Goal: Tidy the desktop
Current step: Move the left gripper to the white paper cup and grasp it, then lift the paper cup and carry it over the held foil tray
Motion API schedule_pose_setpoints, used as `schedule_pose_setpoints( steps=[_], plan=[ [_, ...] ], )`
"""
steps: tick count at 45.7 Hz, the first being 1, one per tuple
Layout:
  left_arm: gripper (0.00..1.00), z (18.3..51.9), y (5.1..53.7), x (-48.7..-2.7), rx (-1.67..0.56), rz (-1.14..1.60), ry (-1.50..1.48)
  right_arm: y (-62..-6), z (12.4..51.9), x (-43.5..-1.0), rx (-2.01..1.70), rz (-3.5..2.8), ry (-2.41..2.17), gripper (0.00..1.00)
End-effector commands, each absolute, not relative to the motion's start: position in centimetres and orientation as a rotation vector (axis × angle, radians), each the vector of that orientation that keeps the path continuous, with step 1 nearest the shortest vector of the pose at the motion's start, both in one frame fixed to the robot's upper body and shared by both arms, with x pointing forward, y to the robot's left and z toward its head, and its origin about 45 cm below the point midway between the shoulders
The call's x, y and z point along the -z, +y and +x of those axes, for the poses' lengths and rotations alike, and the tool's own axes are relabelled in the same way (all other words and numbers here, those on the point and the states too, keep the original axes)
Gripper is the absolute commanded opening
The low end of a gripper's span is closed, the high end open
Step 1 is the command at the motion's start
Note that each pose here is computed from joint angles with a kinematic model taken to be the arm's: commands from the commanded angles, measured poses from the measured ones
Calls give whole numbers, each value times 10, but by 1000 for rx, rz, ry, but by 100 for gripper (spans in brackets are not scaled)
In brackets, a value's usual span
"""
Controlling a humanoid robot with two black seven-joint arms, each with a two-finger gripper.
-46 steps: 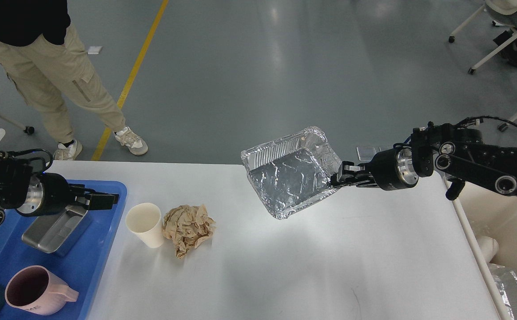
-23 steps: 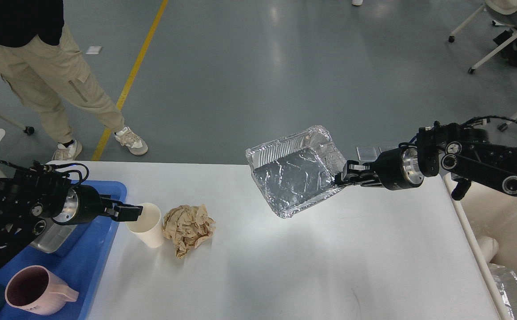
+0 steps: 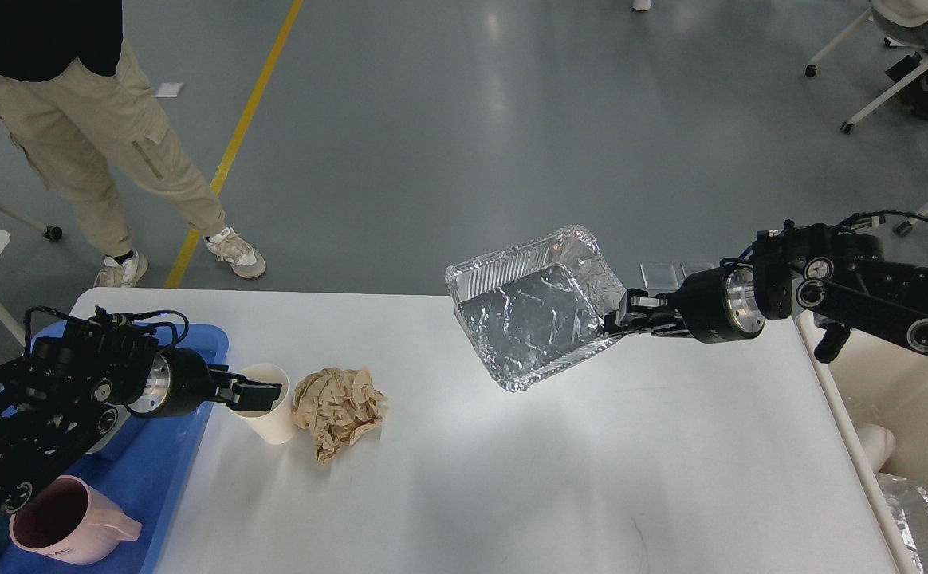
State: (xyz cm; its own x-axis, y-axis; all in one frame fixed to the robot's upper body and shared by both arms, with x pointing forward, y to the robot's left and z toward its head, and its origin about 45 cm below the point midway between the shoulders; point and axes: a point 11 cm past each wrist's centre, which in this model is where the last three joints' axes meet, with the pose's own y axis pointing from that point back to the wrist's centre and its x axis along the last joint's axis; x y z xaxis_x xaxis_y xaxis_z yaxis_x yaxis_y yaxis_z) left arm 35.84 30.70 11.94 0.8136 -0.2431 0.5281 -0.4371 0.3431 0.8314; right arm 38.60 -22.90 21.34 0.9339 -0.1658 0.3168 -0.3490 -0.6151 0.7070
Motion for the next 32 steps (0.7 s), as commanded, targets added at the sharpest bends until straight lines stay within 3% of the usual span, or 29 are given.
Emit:
schedule_pose_setpoints(
  steps=[1, 7, 12, 17, 21, 32],
  plan=[
    [76, 362, 311, -121, -132, 1227, -648, -232, 385, -213, -273, 2239, -369, 0],
    [58, 362, 309, -122, -120, 1195, -651, -235, 385, -214, -272, 2238, -374, 0],
    [25, 360, 310, -122, -99, 1178, -662, -236, 385, -214, -272, 2236, -377, 0],
    [6, 356, 314, -120, -85, 1172, -654, -241, 386, -215, -270, 2230, -388, 0],
    [1, 351, 318, -114, -64, 1176, -642, -241, 386, -216, -271, 2230, -390, 0],
    [0, 345, 335, -114, -46, 1180, -669, -241, 385, -215, -274, 2230, -395, 0]
  ],
)
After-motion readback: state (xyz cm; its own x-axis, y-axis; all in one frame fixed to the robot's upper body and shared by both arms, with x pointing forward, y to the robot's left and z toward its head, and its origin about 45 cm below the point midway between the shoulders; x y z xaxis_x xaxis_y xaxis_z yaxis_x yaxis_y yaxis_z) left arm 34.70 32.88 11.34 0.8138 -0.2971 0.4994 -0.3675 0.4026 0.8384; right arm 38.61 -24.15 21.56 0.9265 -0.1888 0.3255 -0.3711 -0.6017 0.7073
